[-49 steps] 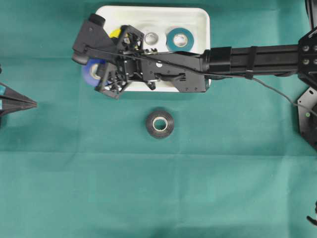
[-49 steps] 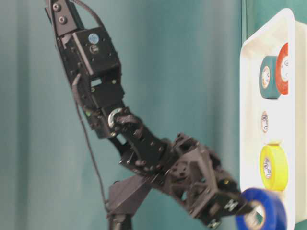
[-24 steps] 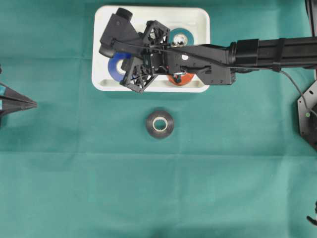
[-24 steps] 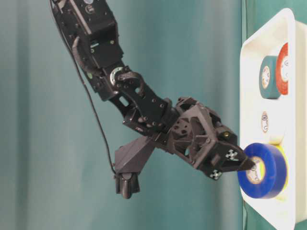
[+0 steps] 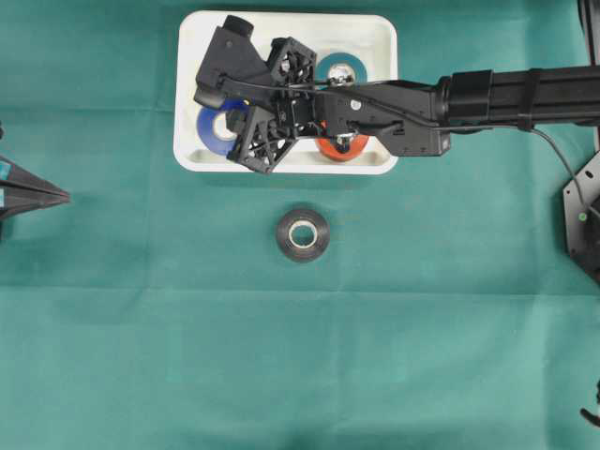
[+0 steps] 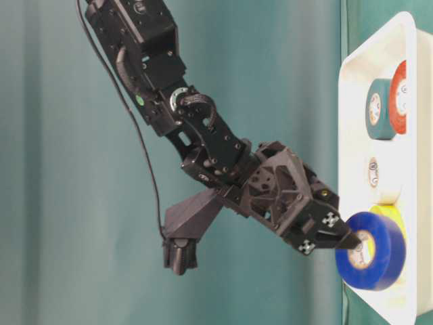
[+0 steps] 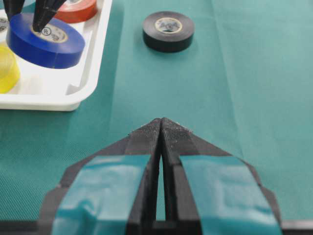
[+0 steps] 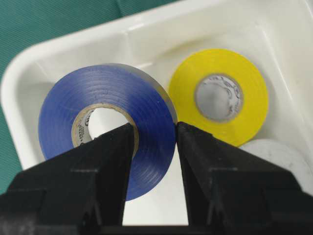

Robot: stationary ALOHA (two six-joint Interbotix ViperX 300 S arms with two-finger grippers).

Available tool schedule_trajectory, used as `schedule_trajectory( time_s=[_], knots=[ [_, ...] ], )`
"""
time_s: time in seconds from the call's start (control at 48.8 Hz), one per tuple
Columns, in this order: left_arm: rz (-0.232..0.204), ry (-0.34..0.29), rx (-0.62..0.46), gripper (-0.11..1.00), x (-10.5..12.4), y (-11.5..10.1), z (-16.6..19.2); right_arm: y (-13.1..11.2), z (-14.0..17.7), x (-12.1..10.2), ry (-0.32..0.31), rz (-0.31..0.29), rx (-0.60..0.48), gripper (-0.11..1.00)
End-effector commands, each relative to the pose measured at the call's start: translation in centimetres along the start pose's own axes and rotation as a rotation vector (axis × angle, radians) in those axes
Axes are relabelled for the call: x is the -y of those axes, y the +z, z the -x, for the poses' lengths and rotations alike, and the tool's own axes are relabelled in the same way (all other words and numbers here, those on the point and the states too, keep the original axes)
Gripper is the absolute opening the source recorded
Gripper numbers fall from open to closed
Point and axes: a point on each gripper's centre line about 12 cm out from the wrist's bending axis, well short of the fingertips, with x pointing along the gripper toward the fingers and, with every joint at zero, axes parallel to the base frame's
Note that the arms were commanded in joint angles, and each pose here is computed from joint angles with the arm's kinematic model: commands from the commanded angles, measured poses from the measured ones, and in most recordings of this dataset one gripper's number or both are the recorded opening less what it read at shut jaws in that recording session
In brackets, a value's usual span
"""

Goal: Put the tape into the white case with the right arm.
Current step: 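Carry the blue roll into the tray's lower-left area and lower it, then open the right gripper and withdraw it to the right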

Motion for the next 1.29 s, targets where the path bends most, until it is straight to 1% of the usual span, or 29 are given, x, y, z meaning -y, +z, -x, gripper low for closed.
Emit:
schedule_trajectory(
  time_s=[0.0, 0.041, 0.062, 0.123, 0.185, 0.308, 0.328, 0.39, 0.431, 0.595, 0.656, 0.82, 1.066, 1.271],
  knots=[
    [0.002, 0.001, 0.012, 0.0, 0.0, 0.4, 0.0, 1.4, 1.4, -0.1, 0.014, -0.009, 0.044, 0.01],
    [0.002, 0.001, 0.012, 0.0, 0.0, 0.5, 0.0, 1.4, 1.4, -0.1, 0.012, -0.006, 0.044, 0.02],
    [0.002, 0.001, 0.012, 0.0, 0.0, 0.5, 0.0, 1.2, 1.4, 0.0, 0.012, -0.005, 0.041, 0.05],
    [0.002, 0.001, 0.014, 0.0, 0.0, 0.5, 0.0, 1.2, 1.4, 0.0, 0.011, -0.001, 0.042, 0.16],
    [0.002, 0.001, 0.012, 0.0, 0.0, 0.5, 0.0, 1.2, 1.4, 0.0, 0.013, 0.006, 0.044, 0.31],
    [0.002, 0.001, 0.012, 0.0, 0.0, 0.5, 0.0, 1.1, 1.5, -0.2, 0.016, 0.008, 0.043, 0.68],
    [0.002, 0.001, 0.014, 0.0, 0.0, 0.5, 0.0, 1.1, 1.6, -0.2, 0.019, 0.009, 0.046, 0.68],
    [0.002, 0.001, 0.012, 0.0, 0.0, 0.5, 0.0, 1.0, 1.8, -0.2, 0.019, 0.009, 0.045, 0.59],
    [0.002, 0.001, 0.014, 0.0, 0.0, 0.5, 0.0, 1.0, 2.0, -0.1, 0.02, 0.009, 0.047, 0.56],
    [0.002, 0.001, 0.012, 0.0, 0.0, 0.4, 0.0, 0.6, 3.7, 0.4, 0.021, 0.008, 0.05, 0.56],
    [0.002, 0.001, 0.012, 0.0, 0.0, 0.5, 0.0, -0.1, 4.7, 0.7, 0.021, 0.01, 0.045, 0.56],
    [0.002, 0.001, 0.012, 0.0, 0.0, 0.5, 0.0, -2.3, 7.1, 1.7, 0.026, 0.019, 0.032, 0.56],
    [0.002, 0.001, 0.012, 0.0, 0.0, 0.5, 0.0, -6.3, 9.9, 2.7, 0.089, 0.03, 0.047, 0.56],
    [0.002, 0.001, 0.014, 0.0, 0.0, 0.5, 0.0, -9.7, 12.4, 4.0, 0.113, 0.033, 0.047, 0.56]
  ],
)
